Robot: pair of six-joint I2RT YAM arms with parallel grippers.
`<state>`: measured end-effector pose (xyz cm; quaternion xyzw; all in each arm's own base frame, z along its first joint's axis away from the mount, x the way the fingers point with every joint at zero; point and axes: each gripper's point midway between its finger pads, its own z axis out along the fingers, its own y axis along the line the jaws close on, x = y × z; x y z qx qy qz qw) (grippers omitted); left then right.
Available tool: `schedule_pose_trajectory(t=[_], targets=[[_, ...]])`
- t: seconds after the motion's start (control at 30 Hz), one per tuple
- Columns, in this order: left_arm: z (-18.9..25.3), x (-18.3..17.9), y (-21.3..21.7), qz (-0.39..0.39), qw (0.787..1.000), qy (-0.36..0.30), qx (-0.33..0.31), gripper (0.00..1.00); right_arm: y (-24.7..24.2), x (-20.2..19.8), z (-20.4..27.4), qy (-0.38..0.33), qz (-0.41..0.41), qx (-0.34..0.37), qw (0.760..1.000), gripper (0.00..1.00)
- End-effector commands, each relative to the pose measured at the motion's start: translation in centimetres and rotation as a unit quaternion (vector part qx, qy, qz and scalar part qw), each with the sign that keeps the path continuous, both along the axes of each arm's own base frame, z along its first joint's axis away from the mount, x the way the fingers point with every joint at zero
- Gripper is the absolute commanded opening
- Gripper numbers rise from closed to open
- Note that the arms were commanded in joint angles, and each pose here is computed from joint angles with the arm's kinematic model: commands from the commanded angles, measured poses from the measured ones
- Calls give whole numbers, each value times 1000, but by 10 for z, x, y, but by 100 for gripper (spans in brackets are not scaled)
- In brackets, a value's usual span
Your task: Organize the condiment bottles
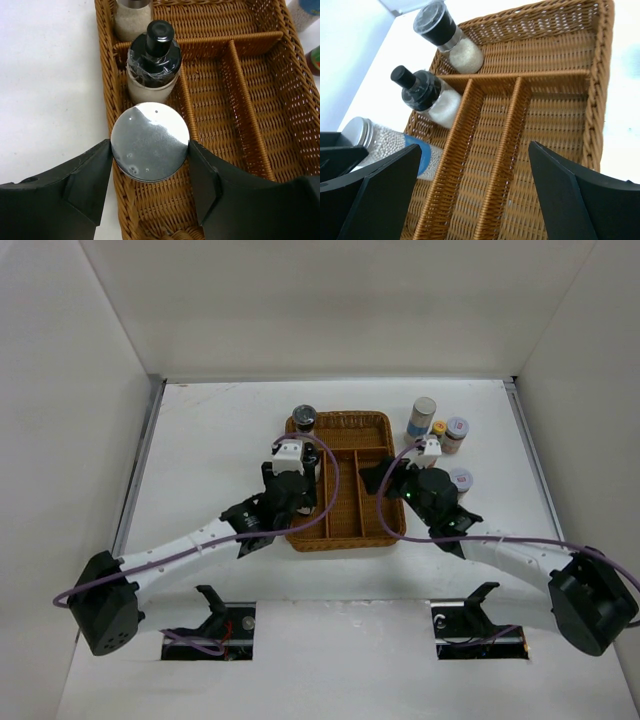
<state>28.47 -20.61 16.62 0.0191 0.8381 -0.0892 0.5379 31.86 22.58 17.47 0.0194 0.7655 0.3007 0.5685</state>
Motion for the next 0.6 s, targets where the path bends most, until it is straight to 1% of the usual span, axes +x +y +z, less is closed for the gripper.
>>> schedule_pose_trajectory(t=[0.0, 0.03, 0.07, 0.1, 0.13, 0.17, 0.2, 0.23, 0.3, 0.33, 0.4, 0.47, 0.57], targets=[[6, 0, -8, -5, 999, -29, -31, 34, -6, 4, 23, -33, -16, 24, 999, 91], [2, -1, -9, -9, 999, -28, -32, 38, -5, 4, 25, -37, -15, 24, 999, 88], [0, -3, -10, -11, 999, -27, -32, 43, -5, 4, 26, -39, -15, 24, 999, 83], [-1, -5, -12, -14, 999, -28, -30, 52, -5, 5, 28, -39, -15, 25, 999, 75], [0, -6, -10, -13, 999, -31, -31, 62, -5, 6, 30, -39, -16, 25, 999, 65], [1, -7, -7, -10, 999, -34, -33, 70, -6, 7, 33, -40, -17, 25, 999, 58], [4, -6, -3, -2, 998, -41, -39, 78, -8, 7, 39, -42, -20, 25, 999, 52], [8, -6, 1, 2, 998, -48, -46, 84, -11, 8, 46, -44, -25, 24, 998, 49], [20, -6, 7, 9, 996, -66, -66, 93, -18, 11, 60, -47, -37, 16, 998, 48], [28, -6, 11, 14, 994, -79, -78, 100, -23, 14, 68, -49, -47, 14, 998, 49], [50, -2, 30, 43, 986, -117, -106, 100, -36, 23, 84, -57, -73, 7, 996, 54], [72, -1, 49, 69, 973, -162, -151, 100, -47, 34, 100, -66, -95, -6, 993, 59], [98, -6, 89, 121, 940, -232, -217, 100, -68, 56, 116, -64, -130, -41, 989, 61]])
